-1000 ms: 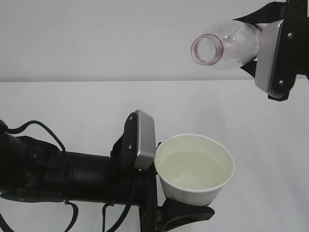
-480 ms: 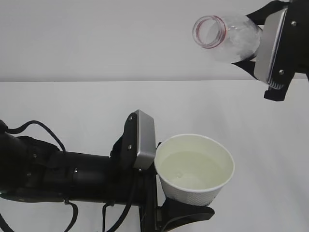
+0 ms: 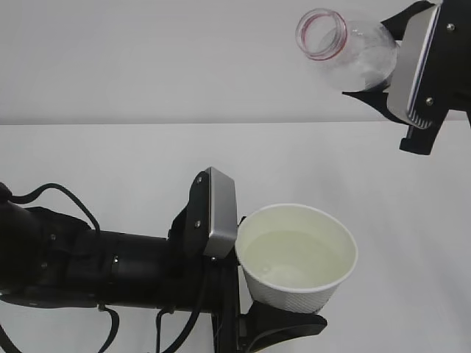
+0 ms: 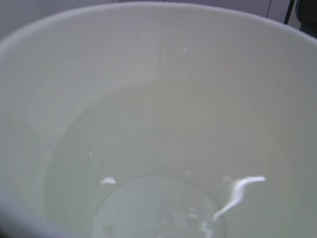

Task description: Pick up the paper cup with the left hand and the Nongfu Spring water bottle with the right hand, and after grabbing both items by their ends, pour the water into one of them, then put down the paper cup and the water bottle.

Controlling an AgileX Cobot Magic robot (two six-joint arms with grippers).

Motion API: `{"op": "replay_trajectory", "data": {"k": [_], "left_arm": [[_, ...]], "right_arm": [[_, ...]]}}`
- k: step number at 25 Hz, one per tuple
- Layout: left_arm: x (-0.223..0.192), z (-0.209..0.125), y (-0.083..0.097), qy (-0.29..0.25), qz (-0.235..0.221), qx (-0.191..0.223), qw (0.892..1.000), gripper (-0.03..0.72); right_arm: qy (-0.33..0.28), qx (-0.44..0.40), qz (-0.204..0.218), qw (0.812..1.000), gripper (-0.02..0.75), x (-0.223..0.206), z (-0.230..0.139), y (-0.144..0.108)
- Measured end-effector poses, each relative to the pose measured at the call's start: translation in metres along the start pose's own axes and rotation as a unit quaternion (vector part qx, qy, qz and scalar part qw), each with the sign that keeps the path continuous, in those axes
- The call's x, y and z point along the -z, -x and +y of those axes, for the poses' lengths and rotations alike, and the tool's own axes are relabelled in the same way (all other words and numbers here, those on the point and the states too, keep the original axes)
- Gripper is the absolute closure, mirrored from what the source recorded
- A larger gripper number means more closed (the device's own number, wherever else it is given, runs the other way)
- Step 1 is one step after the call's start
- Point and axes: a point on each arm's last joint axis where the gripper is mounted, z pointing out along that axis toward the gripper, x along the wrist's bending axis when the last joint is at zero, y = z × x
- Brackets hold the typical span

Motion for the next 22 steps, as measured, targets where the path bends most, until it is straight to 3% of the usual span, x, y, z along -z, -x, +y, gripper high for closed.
{"op": "replay_trajectory", "data": {"k": [11,22], "left_arm": [[0.0000,0.0000,0.0000,0.000,0.000,0.000,1.000,0.109],[0.0000,0.0000,0.0000,0.000,0.000,0.000,1.000,0.109]], "right_arm": [[0.000,-0.002,0.002,1.000,0.259,0.0000,0.0000,-0.0004],[0.000,-0.066,0.002,0.998,0.259,0.0000,0.0000,-0.0004]]}}
